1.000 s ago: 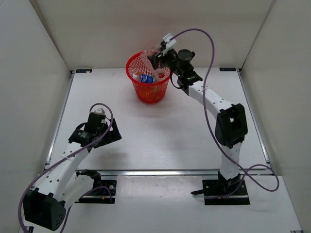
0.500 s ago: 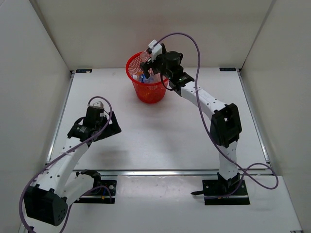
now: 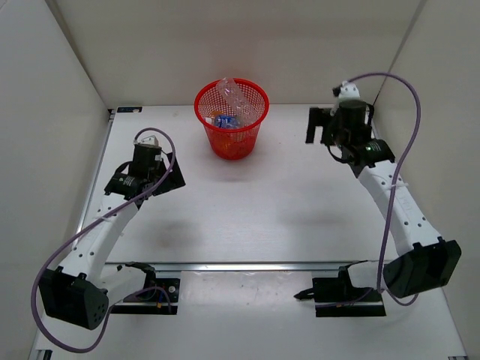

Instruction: Put the plastic bottles in the bin

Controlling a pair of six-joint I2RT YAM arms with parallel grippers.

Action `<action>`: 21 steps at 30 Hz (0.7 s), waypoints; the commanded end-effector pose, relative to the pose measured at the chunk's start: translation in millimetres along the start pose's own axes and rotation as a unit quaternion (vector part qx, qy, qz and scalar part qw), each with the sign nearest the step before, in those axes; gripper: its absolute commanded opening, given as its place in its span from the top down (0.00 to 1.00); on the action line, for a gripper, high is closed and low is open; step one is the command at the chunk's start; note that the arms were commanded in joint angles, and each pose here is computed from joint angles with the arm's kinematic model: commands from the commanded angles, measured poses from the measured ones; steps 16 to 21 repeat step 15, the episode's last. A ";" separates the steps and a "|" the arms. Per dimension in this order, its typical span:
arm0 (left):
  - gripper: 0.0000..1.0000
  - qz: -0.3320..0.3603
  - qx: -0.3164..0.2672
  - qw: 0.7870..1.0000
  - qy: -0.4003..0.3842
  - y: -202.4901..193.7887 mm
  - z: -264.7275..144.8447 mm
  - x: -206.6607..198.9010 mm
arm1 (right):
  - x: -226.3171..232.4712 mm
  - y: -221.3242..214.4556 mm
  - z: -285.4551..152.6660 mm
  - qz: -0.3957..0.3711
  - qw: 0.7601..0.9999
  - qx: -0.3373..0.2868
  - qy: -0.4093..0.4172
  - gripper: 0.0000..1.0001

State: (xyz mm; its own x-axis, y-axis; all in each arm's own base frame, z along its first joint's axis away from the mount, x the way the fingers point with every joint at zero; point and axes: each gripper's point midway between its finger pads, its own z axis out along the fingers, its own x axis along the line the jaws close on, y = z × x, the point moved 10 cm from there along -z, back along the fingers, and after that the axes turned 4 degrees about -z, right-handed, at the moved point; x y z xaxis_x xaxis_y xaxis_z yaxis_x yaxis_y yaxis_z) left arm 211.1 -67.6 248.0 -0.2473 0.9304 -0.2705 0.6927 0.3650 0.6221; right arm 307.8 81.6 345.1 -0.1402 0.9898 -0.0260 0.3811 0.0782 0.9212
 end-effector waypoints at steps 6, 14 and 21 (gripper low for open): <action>0.01 -0.004 -0.069 0.996 0.053 28.8 1.6 2.6 | -57.4 -136.9 -45.4 0.089 0.944 0.297 -0.111 0.01; 0.01 -0.004 -0.076 0.996 0.051 22.5 0.9 4.7 | -61.0 -145.4 -72.4 0.103 0.956 0.249 -0.115 0.01; 0.01 -0.002 -0.082 0.995 0.050 22.7 -1.2 4.8 | -61.6 -144.3 -72.3 0.101 0.955 0.247 -0.127 0.00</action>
